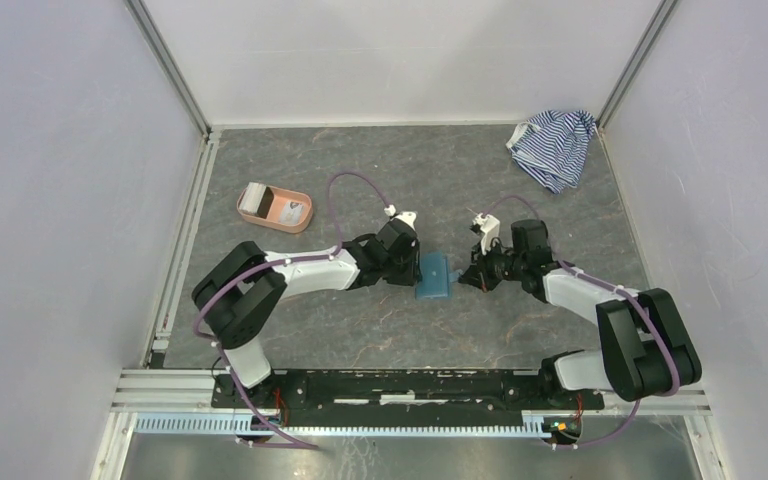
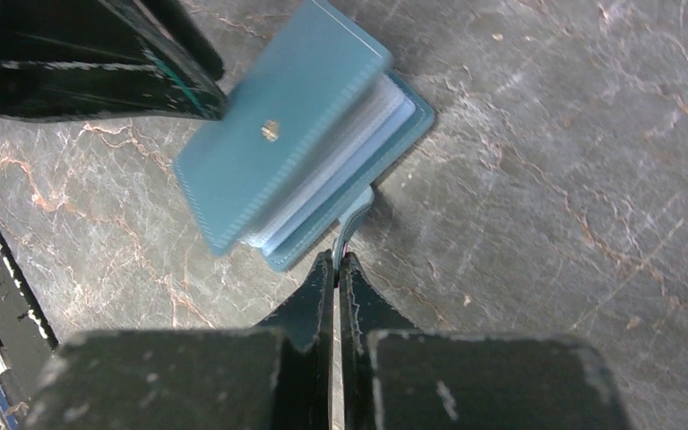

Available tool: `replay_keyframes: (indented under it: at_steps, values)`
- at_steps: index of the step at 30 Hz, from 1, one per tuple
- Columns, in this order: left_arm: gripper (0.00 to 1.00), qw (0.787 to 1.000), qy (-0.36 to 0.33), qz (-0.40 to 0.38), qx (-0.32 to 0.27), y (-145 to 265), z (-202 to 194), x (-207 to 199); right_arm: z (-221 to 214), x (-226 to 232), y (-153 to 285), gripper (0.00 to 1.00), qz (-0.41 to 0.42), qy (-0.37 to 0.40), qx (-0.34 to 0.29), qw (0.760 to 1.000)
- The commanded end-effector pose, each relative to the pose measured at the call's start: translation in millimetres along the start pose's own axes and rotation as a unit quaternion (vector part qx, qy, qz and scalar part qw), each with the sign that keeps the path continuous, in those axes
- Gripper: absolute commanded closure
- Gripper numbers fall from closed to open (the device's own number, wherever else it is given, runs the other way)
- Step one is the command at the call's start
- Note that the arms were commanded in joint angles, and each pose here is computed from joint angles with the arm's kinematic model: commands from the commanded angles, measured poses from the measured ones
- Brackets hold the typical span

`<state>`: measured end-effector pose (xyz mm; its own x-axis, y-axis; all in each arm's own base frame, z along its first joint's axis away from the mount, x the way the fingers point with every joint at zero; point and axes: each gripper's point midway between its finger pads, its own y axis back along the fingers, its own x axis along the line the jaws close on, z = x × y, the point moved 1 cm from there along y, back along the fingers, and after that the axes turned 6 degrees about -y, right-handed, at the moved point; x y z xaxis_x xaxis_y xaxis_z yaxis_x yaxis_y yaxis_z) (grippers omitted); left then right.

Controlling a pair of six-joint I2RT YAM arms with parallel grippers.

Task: Put the credit cards into the card holder
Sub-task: Close the card holder at the center of the board.

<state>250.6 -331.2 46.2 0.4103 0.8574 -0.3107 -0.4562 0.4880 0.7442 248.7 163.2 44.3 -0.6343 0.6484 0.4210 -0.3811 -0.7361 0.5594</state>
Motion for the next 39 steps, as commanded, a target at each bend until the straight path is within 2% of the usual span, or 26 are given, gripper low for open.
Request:
replay_keyframes:
  at_steps: [1, 5, 10, 19, 24, 34, 39]
  values:
    - [0.63, 1.000, -0.015, 0.003, -0.007, -8.5, 13.9, -11.9, 32.6, 7.7, -1.8, 1.00, 0.000, 0.075, -0.028, 0.997]
    - [0.58, 1.000, -0.015, 0.017, 0.003, -13.5, 7.2, -12.1, 36.2, 14.3, -4.3, 1.00, -0.004, 0.103, -0.027, 0.994]
    - [0.57, 0.999, -0.018, 0.032, 0.026, -20.1, -3.6, -6.5, 40.1, 20.2, -8.0, 1.00, -0.006, 0.131, -0.022, 0.991]
    - [0.58, 0.999, -0.013, 0.031, 0.030, -21.5, -9.5, -4.6, 48.8, 33.5, -24.8, 0.97, 0.034, 0.123, -0.007, 0.992]
    - [0.58, 0.999, -0.014, 0.030, 0.033, -22.6, -10.2, -5.1, 43.0, 42.7, -31.5, 0.89, 0.067, 0.121, 0.011, 0.990]
    - [0.58, 0.999, -0.014, 0.028, 0.043, -25.8, -16.4, -4.3, 25.5, 60.0, -35.5, 0.56, 0.151, 0.114, 0.059, 0.980]
    - [0.58, 0.999, -0.014, 0.028, 0.041, -24.6, -16.4, -3.7, 45.5, 64.9, -23.6, 0.55, 0.165, 0.122, 0.028, 0.978]
